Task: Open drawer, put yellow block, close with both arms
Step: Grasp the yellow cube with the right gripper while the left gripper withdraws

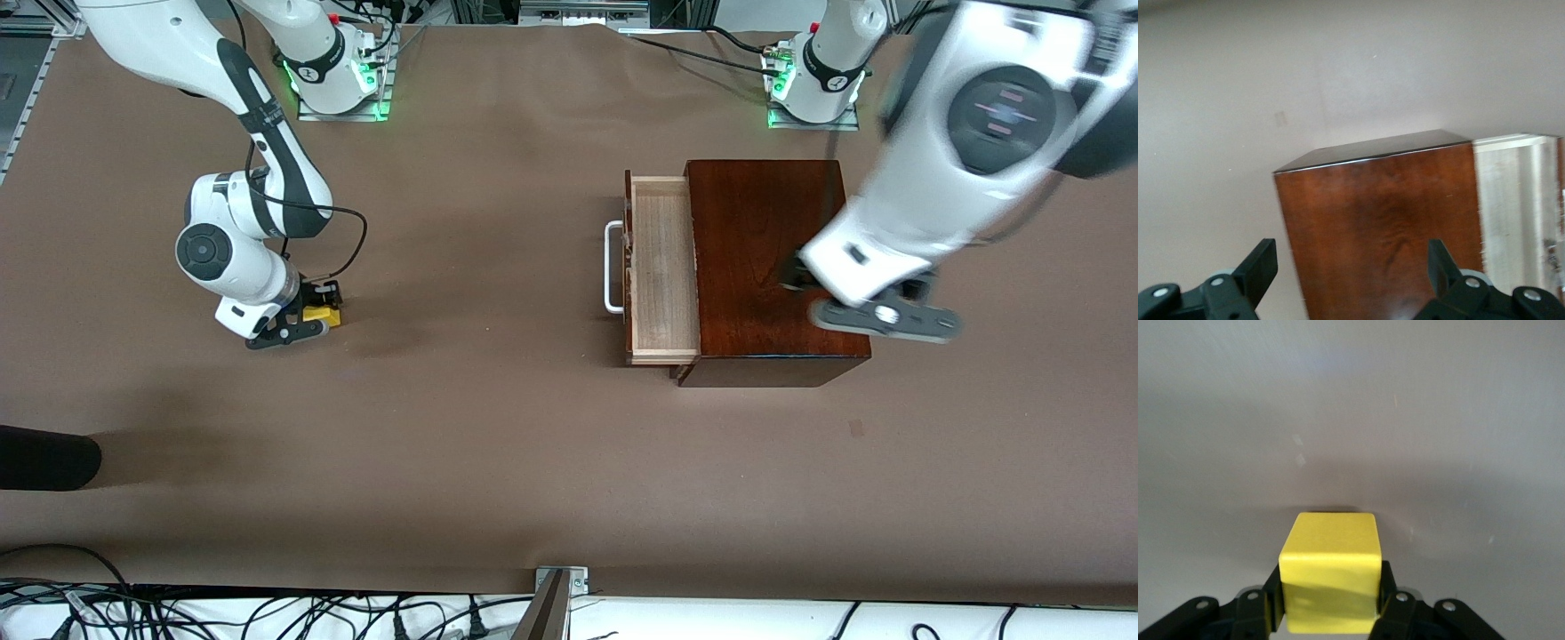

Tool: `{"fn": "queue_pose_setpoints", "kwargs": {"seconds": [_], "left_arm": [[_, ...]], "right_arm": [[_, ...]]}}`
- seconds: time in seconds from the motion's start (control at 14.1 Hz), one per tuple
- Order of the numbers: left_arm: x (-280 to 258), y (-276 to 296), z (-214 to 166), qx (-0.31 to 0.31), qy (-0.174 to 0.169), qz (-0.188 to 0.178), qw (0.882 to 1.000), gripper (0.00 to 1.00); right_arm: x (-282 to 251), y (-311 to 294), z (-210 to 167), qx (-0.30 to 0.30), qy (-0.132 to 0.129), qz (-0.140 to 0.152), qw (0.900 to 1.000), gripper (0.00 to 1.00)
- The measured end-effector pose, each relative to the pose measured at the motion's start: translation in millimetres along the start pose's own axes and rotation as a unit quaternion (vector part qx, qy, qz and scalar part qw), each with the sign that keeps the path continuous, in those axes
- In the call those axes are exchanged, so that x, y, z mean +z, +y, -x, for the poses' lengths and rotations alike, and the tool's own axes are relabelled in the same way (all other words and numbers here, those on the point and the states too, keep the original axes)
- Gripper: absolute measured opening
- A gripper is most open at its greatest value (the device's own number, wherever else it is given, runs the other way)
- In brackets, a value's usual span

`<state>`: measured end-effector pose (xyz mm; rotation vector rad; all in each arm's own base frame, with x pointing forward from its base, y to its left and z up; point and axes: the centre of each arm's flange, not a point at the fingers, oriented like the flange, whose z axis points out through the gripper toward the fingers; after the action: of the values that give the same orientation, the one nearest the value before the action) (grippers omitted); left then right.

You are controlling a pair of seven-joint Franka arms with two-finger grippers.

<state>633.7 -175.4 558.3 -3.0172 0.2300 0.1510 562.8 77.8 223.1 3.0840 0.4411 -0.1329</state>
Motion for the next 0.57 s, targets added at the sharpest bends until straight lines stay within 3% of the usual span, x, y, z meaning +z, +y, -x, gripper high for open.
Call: {"fn": "queue_pose_setpoints", "kwargs": {"seconds": [0.21, 0.43, 0.57], "left_arm": [[4.3, -44.8, 11.7, -0.004, -0.003, 0.026, 1.0, 1.0], [1.5, -99.0, 41.5, -0.012, 0.045, 0.035, 0.998, 1.0], [2.5, -122.4, 64.7, -0.021, 0.085, 0.033, 0.996, 1.0]], "right_arm": [[-69.0, -49.8, -41.7, -0.062, 0.011, -0.008, 0.998, 0.55], [-158.6, -135.9, -75.1, -0.139, 0.015, -0.009, 0.99, 0.55], [-200.1, -204.0, -86.1, -0.199, 0.033, -0.011, 0.979, 0.55]]}}
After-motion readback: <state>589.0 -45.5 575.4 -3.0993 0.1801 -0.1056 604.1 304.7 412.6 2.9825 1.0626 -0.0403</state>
